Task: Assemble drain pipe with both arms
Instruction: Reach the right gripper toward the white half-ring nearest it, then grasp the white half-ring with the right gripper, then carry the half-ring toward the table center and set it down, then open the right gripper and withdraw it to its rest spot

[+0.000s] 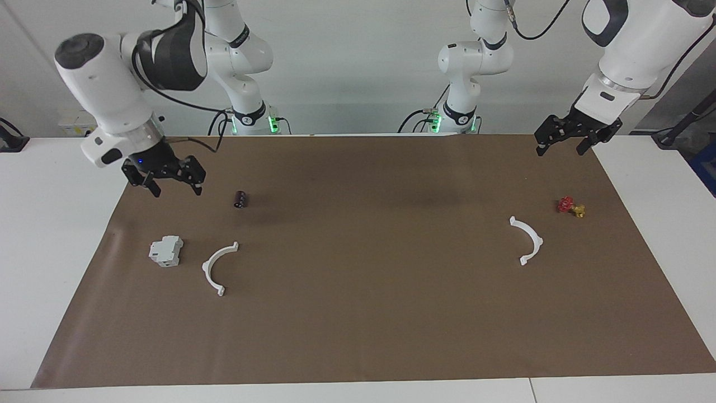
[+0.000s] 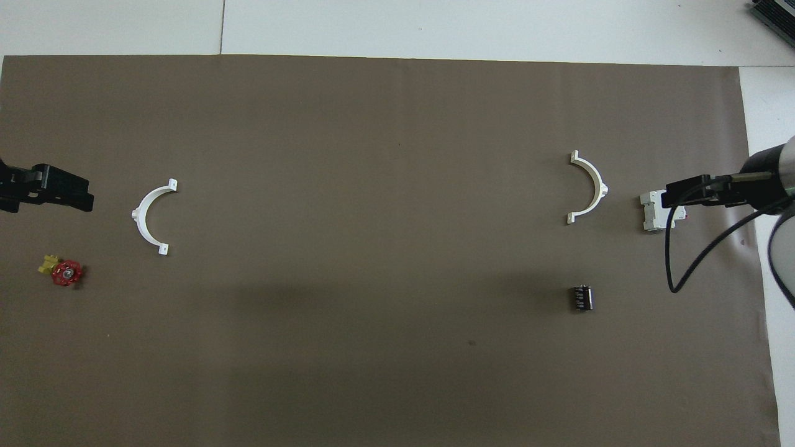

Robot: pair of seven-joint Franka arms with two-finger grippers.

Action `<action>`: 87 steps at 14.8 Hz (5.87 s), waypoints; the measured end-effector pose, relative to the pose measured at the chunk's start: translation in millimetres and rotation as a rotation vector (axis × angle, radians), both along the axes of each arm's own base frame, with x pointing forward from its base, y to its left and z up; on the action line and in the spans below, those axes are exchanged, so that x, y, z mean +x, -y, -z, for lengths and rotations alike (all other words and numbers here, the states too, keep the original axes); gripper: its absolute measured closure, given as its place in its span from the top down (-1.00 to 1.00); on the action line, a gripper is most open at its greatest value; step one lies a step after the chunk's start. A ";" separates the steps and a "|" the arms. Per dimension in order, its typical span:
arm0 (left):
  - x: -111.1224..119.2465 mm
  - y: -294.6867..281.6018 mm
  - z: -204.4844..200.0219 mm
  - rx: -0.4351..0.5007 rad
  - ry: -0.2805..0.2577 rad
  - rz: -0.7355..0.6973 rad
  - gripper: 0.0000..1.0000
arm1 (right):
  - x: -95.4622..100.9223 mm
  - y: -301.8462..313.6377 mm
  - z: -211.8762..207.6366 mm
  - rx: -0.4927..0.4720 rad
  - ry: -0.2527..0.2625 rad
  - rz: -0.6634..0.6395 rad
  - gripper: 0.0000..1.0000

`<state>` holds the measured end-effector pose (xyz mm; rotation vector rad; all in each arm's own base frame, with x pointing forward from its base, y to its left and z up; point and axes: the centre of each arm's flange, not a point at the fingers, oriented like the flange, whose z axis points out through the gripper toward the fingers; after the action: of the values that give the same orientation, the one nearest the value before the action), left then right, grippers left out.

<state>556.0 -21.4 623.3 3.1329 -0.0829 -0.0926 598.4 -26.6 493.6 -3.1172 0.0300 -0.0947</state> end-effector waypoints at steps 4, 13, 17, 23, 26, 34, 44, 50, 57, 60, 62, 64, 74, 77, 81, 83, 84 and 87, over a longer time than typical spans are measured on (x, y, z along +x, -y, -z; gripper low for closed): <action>0.0 0.0 0.0 0.000 0.000 0.000 1.00 | 48.4 -2.9 110.6 -0.035 0.046 -0.006 1.00; 0.0 0.0 -0.2 0.000 0.001 0.000 1.00 | 39.3 1.9 205.4 -0.049 0.010 -0.017 0.84; -0.1 0.0 -0.3 0.000 0.001 0.000 1.00 | 34.1 5.5 208.3 -0.006 0.005 -0.029 0.61; -1.2 0.0 -2.6 0.000 0.005 0.000 1.00 | 34.3 9.7 203.5 -0.001 0.015 -0.032 -0.48; -1.7 -0.1 -3.4 0.000 0.007 0.000 1.00 | 37.9 4.0 197.4 0.012 0.030 -0.003 -0.59; -1.7 0.0 -3.5 0.000 0.007 0.000 1.00 | 51.4 -151.5 99.7 0.023 -0.005 0.160 -0.59; -1.7 -3.3 -4.0 0.000 0.009 -0.006 1.00 | -0.3 -375.2 168.1 0.014 -0.048 0.119 -0.59; -1.5 -6.3 -4.1 0.000 0.010 -0.011 1.00 | -26.8 -423.6 186.3 -0.030 -0.016 0.007 -0.59; -1.5 -6.3 -3.7 0.000 0.010 -0.011 1.00 | -28.8 -421.9 193.3 -0.035 -0.026 0.076 -0.59; -1.2 -6.2 -3.4 0.000 0.012 -0.011 1.00 | -29.6 -421.2 195.4 -0.037 -0.028 0.080 -0.59; -1.1 -6.2 -3.5 0.000 0.013 -0.011 1.00 | -30.1 -420.5 197.7 -0.043 -0.022 0.071 -0.59; -1.0 -6.1 -3.5 0.000 0.013 -0.011 1.00 | -31.0 -419.8 200.6 -0.048 -0.017 0.062 -0.59; -0.9 -6.2 -3.3 0.000 0.013 -0.011 1.00 | -29.9 -421.0 190.1 -0.039 -0.001 0.059 0.35; 0.8 -6.6 2.3 -0.001 0.029 -0.012 1.00 | -27.2 -409.1 131.6 -0.021 0.021 0.079 0.97; -2.8 -21.6 27.3 -0.001 0.078 -0.040 1.00 | -9.1 -314.8 18.9 -0.010 0.040 0.125 1.00; -7.5 -40.5 45.8 0.000 0.108 -0.074 1.00 | 2.4 -243.4 -18.9 -0.015 0.043 0.127 1.00; -11.0 -48.5 58.6 0.000 0.116 -0.090 1.00 | 5.4 -205.9 -32.1 -0.023 0.032 0.125 1.00; -13.8 -53.3 102.9 0.000 0.130 -0.180 1.00 | 3.4 -112.9 -51.1 -0.045 -0.036 0.136 1.00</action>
<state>542.3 31.9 520.4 3.1253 0.1990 0.1123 601.8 86.3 544.8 -3.1587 0.2441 -0.0423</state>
